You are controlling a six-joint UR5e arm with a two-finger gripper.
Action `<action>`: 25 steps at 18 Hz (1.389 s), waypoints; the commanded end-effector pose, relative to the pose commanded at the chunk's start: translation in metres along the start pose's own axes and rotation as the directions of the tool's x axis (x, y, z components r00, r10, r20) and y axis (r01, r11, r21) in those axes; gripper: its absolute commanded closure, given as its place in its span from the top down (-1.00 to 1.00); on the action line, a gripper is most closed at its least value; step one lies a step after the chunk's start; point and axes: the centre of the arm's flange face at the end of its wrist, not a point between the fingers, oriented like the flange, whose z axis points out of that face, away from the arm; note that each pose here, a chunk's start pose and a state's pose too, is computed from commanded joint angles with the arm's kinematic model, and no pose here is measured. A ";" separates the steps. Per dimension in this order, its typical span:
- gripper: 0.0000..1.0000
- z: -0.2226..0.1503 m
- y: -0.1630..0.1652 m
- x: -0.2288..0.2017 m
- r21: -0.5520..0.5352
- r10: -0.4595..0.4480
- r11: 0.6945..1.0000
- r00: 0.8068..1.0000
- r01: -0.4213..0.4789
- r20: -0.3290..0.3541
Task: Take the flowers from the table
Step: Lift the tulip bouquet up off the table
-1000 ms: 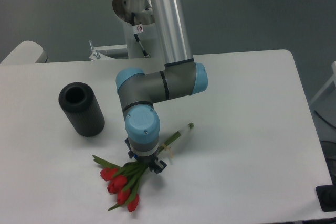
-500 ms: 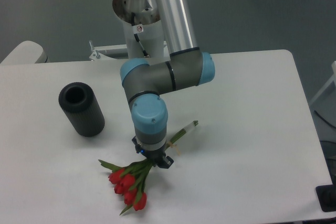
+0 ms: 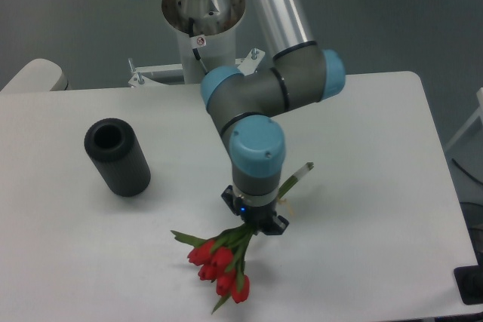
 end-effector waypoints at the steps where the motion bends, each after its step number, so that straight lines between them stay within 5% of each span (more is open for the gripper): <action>1: -1.00 -0.005 0.004 -0.006 0.005 0.017 1.000 1.000 -0.017 0.001; 11: -1.00 -0.019 0.047 -0.033 -0.014 0.180 0.983 0.983 -0.181 -0.048; 25: -1.00 -0.027 0.063 -0.038 -0.017 0.199 0.980 0.978 -0.200 -0.061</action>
